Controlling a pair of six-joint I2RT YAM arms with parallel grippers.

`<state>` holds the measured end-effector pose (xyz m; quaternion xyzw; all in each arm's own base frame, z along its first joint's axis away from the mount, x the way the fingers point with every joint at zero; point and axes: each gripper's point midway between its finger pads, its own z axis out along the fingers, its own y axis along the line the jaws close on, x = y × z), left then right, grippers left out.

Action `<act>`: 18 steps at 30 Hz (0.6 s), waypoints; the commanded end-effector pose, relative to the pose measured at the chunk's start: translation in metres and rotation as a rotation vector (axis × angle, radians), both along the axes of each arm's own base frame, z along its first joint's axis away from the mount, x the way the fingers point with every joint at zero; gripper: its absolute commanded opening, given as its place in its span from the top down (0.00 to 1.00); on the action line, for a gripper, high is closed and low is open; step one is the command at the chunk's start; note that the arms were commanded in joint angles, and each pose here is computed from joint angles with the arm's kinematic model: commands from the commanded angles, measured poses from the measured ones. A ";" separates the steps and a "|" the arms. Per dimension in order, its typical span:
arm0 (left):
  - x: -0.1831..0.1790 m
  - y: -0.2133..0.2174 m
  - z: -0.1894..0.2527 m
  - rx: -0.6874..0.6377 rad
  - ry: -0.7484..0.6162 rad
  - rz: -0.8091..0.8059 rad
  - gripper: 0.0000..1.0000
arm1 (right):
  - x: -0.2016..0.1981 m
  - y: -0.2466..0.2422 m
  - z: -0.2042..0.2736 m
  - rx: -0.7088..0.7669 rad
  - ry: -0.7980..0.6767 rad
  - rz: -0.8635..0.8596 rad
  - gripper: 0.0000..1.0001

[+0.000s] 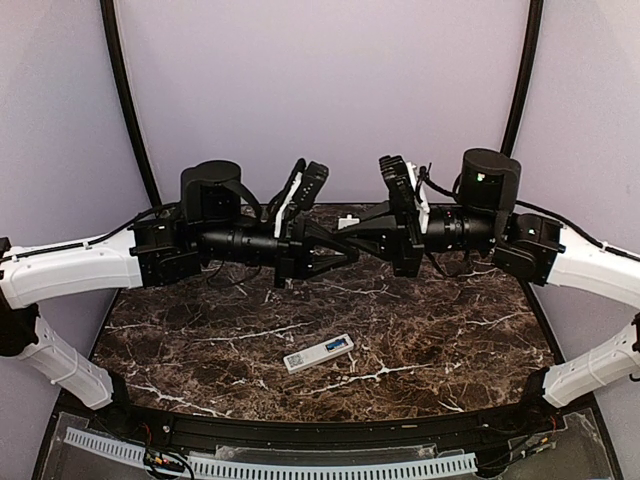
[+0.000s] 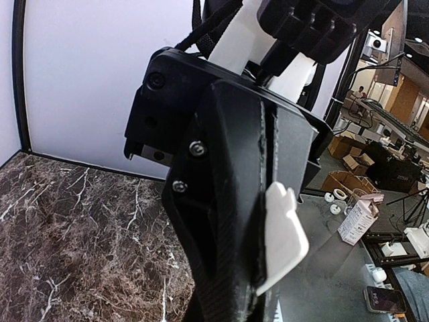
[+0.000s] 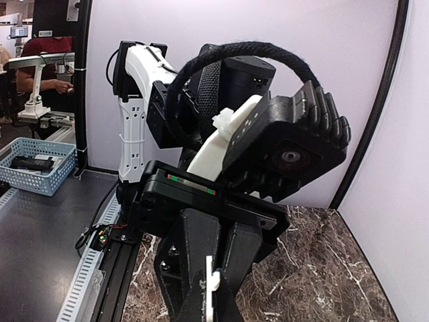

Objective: Load the batteries into the remote control
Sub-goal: Pass from the right arm to the left

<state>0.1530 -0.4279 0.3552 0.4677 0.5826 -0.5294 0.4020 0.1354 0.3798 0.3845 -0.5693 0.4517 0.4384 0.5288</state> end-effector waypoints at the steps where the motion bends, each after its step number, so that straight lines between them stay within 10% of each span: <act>1: -0.003 0.005 0.023 -0.069 0.015 -0.019 1.00 | -0.008 0.001 -0.009 -0.035 -0.036 0.023 1.00; 18: -0.006 0.019 0.024 -0.091 -0.133 0.004 1.00 | 0.007 -0.017 0.000 -0.021 0.222 -0.012 0.66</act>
